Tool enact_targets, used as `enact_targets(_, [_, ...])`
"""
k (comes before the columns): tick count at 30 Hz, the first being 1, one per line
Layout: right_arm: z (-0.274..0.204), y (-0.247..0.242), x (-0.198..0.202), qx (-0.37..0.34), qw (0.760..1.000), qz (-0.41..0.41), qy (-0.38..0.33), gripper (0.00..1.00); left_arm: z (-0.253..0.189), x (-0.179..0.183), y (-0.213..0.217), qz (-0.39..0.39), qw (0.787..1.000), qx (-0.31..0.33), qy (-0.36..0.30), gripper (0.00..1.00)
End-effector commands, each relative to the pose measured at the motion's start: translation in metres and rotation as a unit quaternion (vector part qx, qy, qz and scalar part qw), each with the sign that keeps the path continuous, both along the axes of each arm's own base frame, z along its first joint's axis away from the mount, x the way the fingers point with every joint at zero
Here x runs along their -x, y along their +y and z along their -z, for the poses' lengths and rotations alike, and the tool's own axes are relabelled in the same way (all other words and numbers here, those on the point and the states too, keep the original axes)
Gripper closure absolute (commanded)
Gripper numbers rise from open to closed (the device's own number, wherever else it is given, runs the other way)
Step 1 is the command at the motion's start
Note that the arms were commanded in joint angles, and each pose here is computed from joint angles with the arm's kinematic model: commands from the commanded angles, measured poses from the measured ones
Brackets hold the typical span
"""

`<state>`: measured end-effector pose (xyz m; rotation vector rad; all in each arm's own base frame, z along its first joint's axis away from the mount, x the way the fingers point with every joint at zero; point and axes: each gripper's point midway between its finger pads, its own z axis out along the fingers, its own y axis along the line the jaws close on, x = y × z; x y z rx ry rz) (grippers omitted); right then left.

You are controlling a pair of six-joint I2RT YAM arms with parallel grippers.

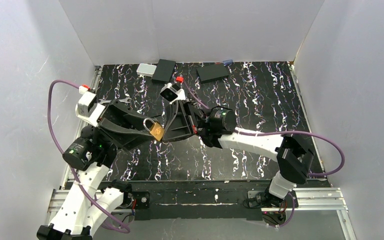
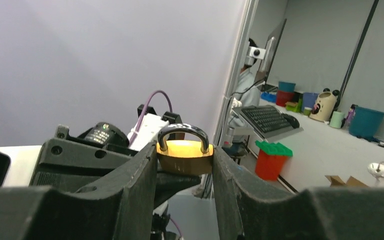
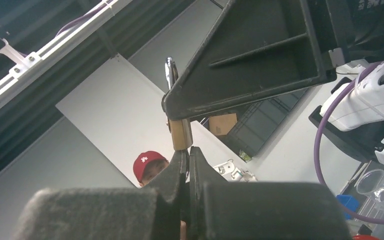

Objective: Unlock with the key

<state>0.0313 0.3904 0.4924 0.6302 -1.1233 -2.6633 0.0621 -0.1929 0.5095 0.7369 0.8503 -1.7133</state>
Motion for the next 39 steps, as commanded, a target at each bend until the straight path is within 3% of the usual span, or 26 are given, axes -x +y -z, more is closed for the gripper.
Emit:
enact_targets(1, [-0.052, -0.033, -0.012, -0.109, 0.993, 0.036, 0.024, 0.99, 0.015, 0.038, 0.0, 0.039, 0.995, -0.071, -0.065, 1.0])
enact_targets(8, [-0.042, -0.005, -0.013, -0.009, 0.981, 0.173, -0.088, 0.99, 0.019, 0.036, 0.0, 0.026, 0.996, -0.072, -0.047, 1.0])
enact_targets(16, [-0.033, 0.001, -0.017, 0.002, 0.976, 0.192, -0.107, 0.99, 0.022, 0.029, -0.001, 0.022, 0.997, -0.063, -0.03, 1.0])
enact_targets(17, [-0.033, 0.001, -0.018, -0.001, 0.974, 0.199, -0.109, 0.99, 0.022, 0.028, -0.001, 0.023, 0.997, -0.064, -0.027, 0.96])
enact_targets(19, [-0.034, -0.001, -0.02, -0.008, 0.967, 0.226, -0.12, 0.99, 0.023, 0.025, -0.002, 0.021, 0.997, -0.066, -0.022, 0.53])
enact_targets(21, [-0.032, -0.002, -0.022, -0.004, 0.961, 0.244, -0.13, 0.99, 0.023, 0.023, -0.002, 0.016, 0.997, -0.066, -0.02, 0.31])
enact_targets(23, [-0.031, -0.002, -0.023, -0.005, 0.959, 0.25, -0.134, 0.99, 0.025, 0.021, -0.003, 0.009, 0.997, -0.069, -0.017, 0.24])
enact_targets(29, [-0.032, -0.004, -0.026, -0.002, 0.948, 0.278, -0.153, 0.99, 0.027, 0.016, -0.003, -0.01, 0.997, -0.071, -0.006, 0.21])
enact_targets(39, [-0.022, -0.004, -0.037, 0.043, 0.916, 0.339, -0.21, 0.99, 0.039, -0.014, 0.001, -0.112, 0.989, -0.074, 0.063, 0.13])
